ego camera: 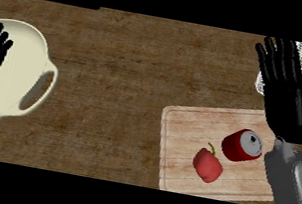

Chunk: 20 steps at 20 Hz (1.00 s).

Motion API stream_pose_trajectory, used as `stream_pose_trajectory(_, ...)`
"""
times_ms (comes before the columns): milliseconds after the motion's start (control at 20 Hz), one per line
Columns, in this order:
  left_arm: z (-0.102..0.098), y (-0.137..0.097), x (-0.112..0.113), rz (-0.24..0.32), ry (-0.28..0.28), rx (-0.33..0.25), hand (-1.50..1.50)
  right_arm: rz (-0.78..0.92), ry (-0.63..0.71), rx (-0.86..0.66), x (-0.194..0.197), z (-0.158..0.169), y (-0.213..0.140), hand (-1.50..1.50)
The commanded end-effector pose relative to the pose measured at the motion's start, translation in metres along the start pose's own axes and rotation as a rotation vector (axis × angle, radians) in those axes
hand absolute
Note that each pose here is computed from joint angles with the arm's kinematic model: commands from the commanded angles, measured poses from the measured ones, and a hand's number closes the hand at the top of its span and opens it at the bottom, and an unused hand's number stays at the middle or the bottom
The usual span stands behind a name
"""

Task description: Pick the can from the cutting board and place it in the tiered basket

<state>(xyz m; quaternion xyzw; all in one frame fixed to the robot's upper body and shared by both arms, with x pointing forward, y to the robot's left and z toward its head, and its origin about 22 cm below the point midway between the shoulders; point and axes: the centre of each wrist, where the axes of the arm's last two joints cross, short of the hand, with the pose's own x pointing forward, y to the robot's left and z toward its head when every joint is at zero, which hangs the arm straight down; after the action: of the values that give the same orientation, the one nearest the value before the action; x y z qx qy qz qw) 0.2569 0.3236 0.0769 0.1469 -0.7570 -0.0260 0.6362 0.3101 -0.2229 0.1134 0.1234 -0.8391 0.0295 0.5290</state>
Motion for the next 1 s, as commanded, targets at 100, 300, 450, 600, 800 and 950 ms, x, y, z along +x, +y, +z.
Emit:
stream_pose_trajectory(100, 0.037, -0.031, -0.053, -0.016, 0.196, -0.013, 0.0, 0.163, -0.033, 0.068, 0.042, -0.017, -0.053, 1.5)
stream_pose_trajectory(300, 0.065, -0.04, -0.08, 0.017, 0.383, -0.009, 0.0, 0.661, 0.172, -0.201, 0.063, 0.011, -0.136, 1.5)
stream_pose_trajectory(450, 0.084, -0.07, -0.092, 0.036, 0.434, -0.049, 0.0, 0.254, 0.225, -0.509, 0.021, 0.027, -0.135, -1.5)
stream_pose_trajectory(600, 0.076, -0.087, -0.09, 0.032, 0.43, -0.045, 0.0, 0.235, 0.127, -0.493, 0.015, 0.054, -0.141, -1.5)
stream_pose_trajectory(800, 0.086, -0.089, -0.091, 0.036, 0.446, -0.038, 0.0, 0.275, 0.17, -0.262, 0.06, 0.072, -0.158, -1.5)
stream_pose_trajectory(950, 0.088, -0.085, -0.086, 0.031, 0.427, -0.038, 0.0, 0.439, 0.375, -0.135, 0.074, 0.06, -0.161, -1.5)
